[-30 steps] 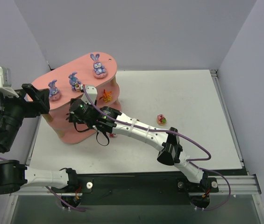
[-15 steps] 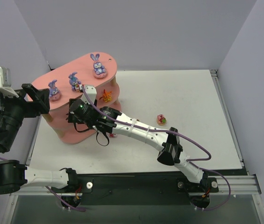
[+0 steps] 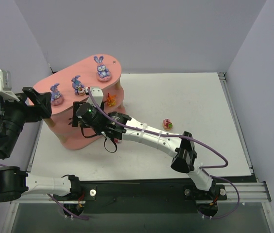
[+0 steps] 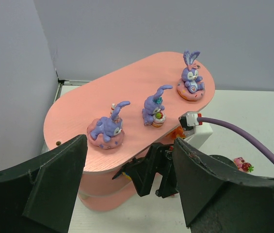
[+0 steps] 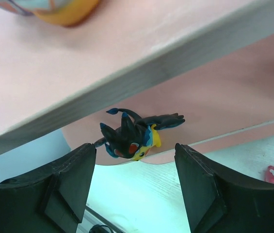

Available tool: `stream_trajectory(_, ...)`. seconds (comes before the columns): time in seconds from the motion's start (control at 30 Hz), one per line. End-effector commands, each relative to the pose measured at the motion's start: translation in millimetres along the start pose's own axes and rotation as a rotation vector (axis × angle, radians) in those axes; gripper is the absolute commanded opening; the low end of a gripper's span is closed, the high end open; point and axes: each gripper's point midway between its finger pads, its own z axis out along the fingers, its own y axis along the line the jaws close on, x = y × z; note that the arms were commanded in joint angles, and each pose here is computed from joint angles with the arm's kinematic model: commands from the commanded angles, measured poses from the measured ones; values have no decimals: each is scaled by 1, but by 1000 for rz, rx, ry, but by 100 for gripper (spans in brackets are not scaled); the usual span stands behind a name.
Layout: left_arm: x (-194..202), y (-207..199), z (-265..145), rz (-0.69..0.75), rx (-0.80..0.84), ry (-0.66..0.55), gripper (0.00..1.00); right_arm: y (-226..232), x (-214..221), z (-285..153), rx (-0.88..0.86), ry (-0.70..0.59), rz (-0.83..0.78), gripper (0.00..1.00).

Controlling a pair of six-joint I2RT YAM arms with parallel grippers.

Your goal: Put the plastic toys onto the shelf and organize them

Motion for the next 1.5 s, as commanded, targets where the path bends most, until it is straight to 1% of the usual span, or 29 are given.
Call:
stream_trajectory(0.0, 4, 4, -1, 20, -4, 9, 81, 20, -51, -41, -79, -120, 47, 67)
stream_trajectory(0.17, 5, 5, -2, 15, 4, 12, 81, 17, -46, -49, -90, -110, 47, 68)
stream_trajectory(0.27, 5, 6, -2, 14, 5, 12, 81, 2, -37, -58, -78, -90, 30, 68)
stream_trajectory(0.3, 6, 6, -2, 12, 5, 11, 81, -2, -45, -70, -86, -102, 37, 68)
stream_trajectory(0.33, 6, 6, -2, 14, 7, 12, 81, -17, -29, -69, -58, -77, 13, 68)
stream_trajectory(0.37, 7, 5, -2, 15, 10, 13, 81, -25, -28, -74, -48, -78, 5, 68)
stream_trajectory(0.4, 7, 6, -3, 8, 13, 11, 81, -32, -40, -90, -56, -100, 4, 67)
stream_trajectory(0.43, 9, 6, -2, 15, 14, 14, 81, -54, -20, -88, -19, -65, -32, 66)
stream_trajectory(0.53, 13, 3, -2, 17, 28, 20, 81, -95, -19, -107, 28, -61, -54, 65)
stream_trajectory(0.57, 15, 2, -2, 18, 33, 22, 81, -128, 6, -104, 101, -19, -86, 65)
stream_trajectory(0.6, 16, 1, -3, 9, 42, 23, 81, -144, 4, -115, 124, -24, -75, 64)
stream_trajectory(0.63, 18, -2, -2, 15, 48, 29, 81, -168, 6, -116, 178, -14, -83, 64)
stream_trajectory(0.67, 20, -5, -2, 14, 53, 33, 81, -199, 28, -115, 245, 24, -112, 64)
stream_trajectory(0.7, 20, -7, -2, 8, 67, 35, 81, -213, 27, -120, 263, 26, -115, 64)
stream_trajectory(0.77, 24, -12, -1, 27, 79, 42, 81, -256, 38, -117, 338, 76, -191, 64)
stream_trajectory(0.83, 25, -18, -1, 27, 105, 43, 81, -280, 36, -108, 338, 107, -225, 63)
stream_trajectory(0.87, 29, -22, 0, 45, 114, 49, 81, -284, 42, -104, 288, 156, -285, 63)
stream_trajectory(0.93, 29, -25, -1, 28, 132, 46, 81, -297, 46, -93, 236, 190, -293, 62)
stream_trajectory(0.97, 28, -25, -1, 12, 136, 45, 81, -310, 41, -87, 227, 206, -275, 61)
stream_trajectory(1.07, 28, -29, -1, -4, 141, 49, 81, -330, 29, -76, 261, 195, -223, 61)
stream_trajectory(1.1, 25, -29, -1, -17, 138, 44, 81, -327, 21, -72, 258, 183, -207, 61)
stream_trajectory(1.17, 23, -35, 1, -19, 134, 46, 81, -322, 26, -64, 254, 209, -170, 61)
stream_trajectory(1.2, 18, -35, 1, -33, 133, 40, 81, -319, 21, -62, 266, 200, -143, 61)
stream_trajectory(1.23, 16, -34, 2, -34, 116, 37, 81, -318, 22, -59, 278, 204, -120, 60)
stream_trajectory(1.27, 16, -39, 4, -21, 107, 41, 81, -317, 32, -56, 306, 222, -58, 60)
stream_trajectory(1.33, 6, -36, 4, -51, 91, 26, 81, -315, 32, -52, 339, 203, -10, 60)
stream_trajectory(1.43, -3, -38, 6, -52, 68, 15, 81, -315, 38, -46, 433, 177, 82, 60)
stream_trajectory(1.47, -5, -38, 7, -53, 61, 9, 81, -318, 44, -47, 462, 196, 97, 60)
